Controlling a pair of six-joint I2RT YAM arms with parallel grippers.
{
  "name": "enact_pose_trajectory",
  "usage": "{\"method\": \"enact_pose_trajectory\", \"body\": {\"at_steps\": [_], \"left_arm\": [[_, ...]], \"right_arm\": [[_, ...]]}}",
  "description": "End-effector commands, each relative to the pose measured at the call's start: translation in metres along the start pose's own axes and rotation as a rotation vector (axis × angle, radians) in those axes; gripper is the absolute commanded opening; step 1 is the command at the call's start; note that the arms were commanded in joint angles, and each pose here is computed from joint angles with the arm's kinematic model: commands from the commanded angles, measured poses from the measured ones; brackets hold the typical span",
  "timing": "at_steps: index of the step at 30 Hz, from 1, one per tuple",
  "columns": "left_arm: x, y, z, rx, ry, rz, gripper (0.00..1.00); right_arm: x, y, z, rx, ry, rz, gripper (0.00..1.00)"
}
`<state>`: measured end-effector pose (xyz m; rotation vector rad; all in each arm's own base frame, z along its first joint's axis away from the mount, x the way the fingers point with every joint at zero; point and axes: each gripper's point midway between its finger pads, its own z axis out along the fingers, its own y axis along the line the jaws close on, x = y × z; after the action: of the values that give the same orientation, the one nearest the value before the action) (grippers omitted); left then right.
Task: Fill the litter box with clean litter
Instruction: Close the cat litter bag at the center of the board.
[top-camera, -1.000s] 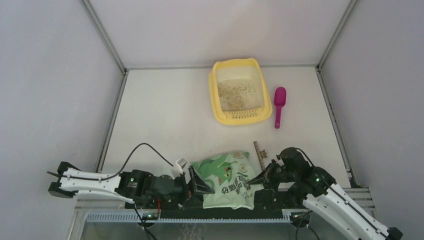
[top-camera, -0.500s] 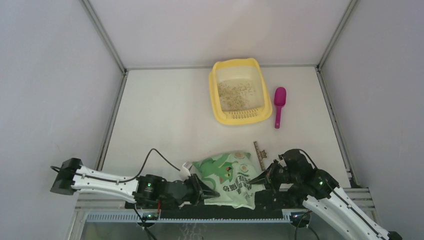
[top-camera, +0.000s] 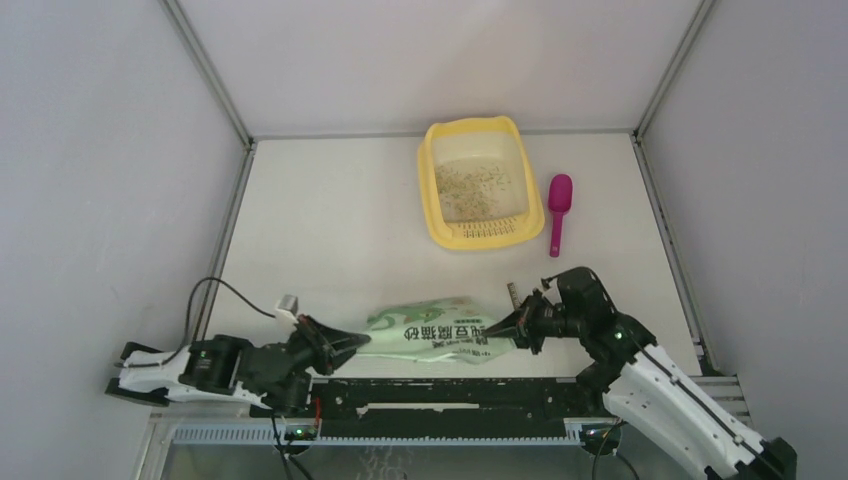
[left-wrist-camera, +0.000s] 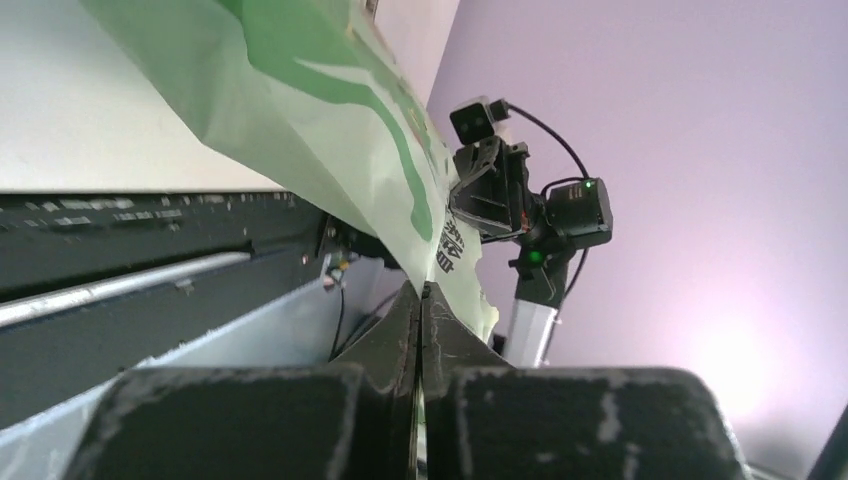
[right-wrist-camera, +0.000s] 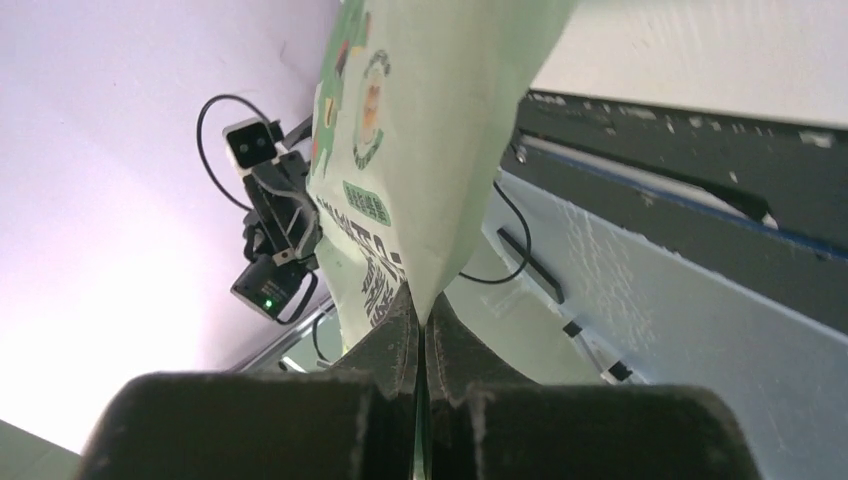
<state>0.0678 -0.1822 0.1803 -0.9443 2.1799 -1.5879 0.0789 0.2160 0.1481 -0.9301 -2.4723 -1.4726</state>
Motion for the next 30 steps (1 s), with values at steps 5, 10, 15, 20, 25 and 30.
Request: {"method": "enact_pose_trajectory", "body": {"at_steps": [5, 10, 15, 20, 25, 30], "left_arm": [[-0.080, -0.024, -0.032, 0.020, -0.329, 0.183, 0.00], [-0.094, -0.007, -0.033, -0.037, -0.387, 0.236, 0.00], [-0.106, -0.015, -0.049, -0.062, -0.404, 0.342, 0.00], [-0.093, -0.065, -0.064, -0.180, -0.423, 0.630, 0.11], [-0.070, -0.108, -0.053, -0.308, -0.370, 0.832, 0.45], [-0.036, -0.128, -0.007, -0.318, -0.167, 0.958, 0.51]], "right_arm": [[-0.040, 0.064, 0.005, -0.056, -0.116, -0.242, 0.00], [-0.053, 0.070, 0.010, -0.045, -0.150, -0.343, 0.00], [-0.071, 0.086, 0.011, -0.097, -0.243, -0.554, 0.00], [-0.082, 0.114, 0.005, -0.202, -0.355, -0.750, 0.00], [-0.088, 0.139, 0.001, -0.297, -0.439, -0.883, 0.00], [-0.096, 0.135, 0.017, -0.284, -0.443, -0.967, 0.00]]}}
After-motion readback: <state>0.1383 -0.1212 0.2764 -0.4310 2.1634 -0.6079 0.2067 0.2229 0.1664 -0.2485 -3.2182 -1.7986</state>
